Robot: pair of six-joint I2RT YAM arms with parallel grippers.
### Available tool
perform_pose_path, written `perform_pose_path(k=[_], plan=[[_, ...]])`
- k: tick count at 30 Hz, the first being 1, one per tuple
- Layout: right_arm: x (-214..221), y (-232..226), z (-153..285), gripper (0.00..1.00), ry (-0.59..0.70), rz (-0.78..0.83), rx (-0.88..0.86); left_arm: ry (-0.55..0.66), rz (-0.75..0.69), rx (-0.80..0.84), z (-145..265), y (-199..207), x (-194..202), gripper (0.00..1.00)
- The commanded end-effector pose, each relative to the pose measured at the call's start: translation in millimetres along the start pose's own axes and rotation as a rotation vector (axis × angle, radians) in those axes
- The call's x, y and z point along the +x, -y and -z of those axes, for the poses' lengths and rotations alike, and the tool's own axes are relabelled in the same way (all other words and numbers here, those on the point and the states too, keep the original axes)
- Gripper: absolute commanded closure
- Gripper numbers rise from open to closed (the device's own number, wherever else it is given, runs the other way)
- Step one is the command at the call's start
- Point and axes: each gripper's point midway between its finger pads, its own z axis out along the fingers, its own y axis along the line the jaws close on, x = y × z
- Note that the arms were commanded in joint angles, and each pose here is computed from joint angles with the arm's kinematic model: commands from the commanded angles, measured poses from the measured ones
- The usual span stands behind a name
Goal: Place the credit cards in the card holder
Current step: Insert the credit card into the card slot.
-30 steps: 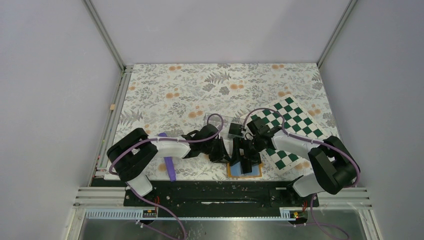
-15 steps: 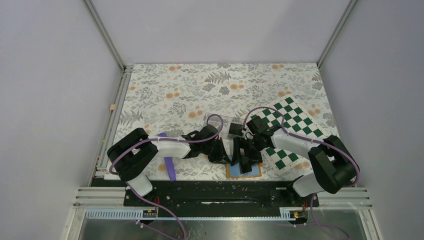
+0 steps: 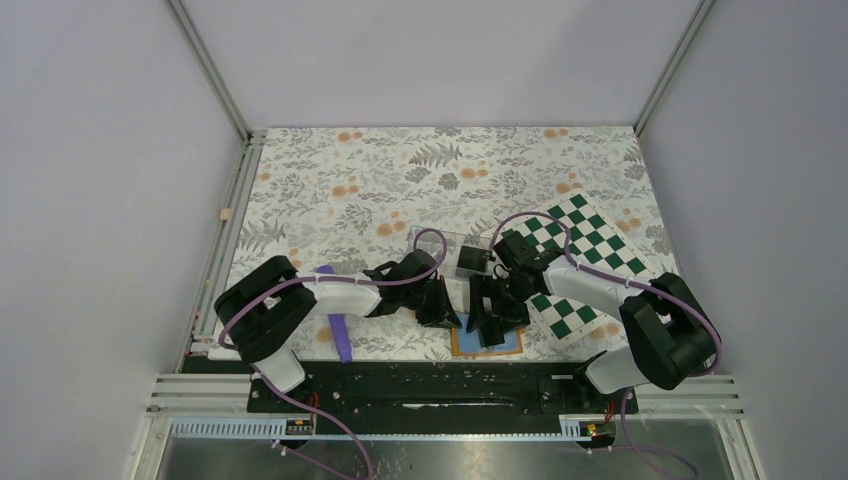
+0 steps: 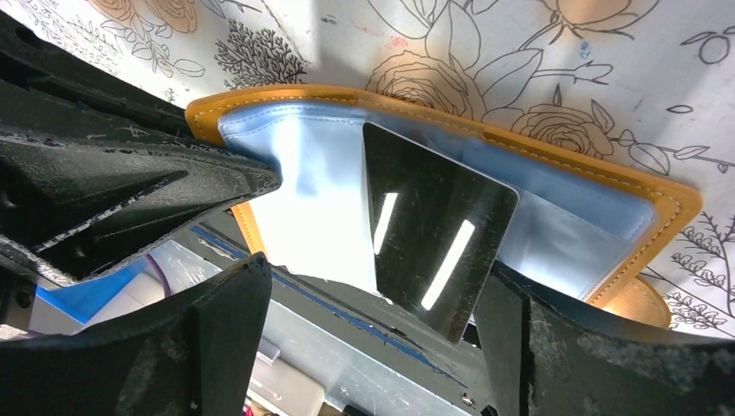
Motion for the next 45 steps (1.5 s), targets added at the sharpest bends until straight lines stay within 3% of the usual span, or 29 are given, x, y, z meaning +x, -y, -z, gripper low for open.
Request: perform_pose_path(k=[1, 3, 7, 10, 24, 31, 43, 45], plan=[[5, 25, -1, 0.11, -0.018, 0.016, 0.123, -0.019, -0.018, -0.052, -1, -12, 3, 1.0], [5, 24, -4, 0.12, -0.028, 0.022, 0.113, -0.025, -0.03, -0.045, -2, -11, 4, 0.97], [9, 26, -10, 0.13, -0.052, 0.023, 0.102, -0.024, -0.039, -0.039, -1, -9, 3, 0.69], [12, 28, -13, 0.13, -0.066, 0.021, 0.099, -0.016, -0.042, -0.034, 0, -7, 2, 0.62], [13, 35, 0, 0.23, -0.064, 0.051, 0.161, 0.0, -0.065, -0.032, 3, -2, -3, 0.64], [8, 35, 8, 0.12, -0.016, 0.03, 0.191, -0.001, -0.081, -0.049, 2, -3, -4, 0.63], [2, 15, 10, 0.12, 0.025, 0.043, 0.081, -0.015, -0.067, 0.181, -13, 30, -4, 0.63], [2, 15, 9, 0.13, 0.019, 0.045, 0.08, -0.02, -0.065, 0.22, -15, 37, -4, 0.67]])
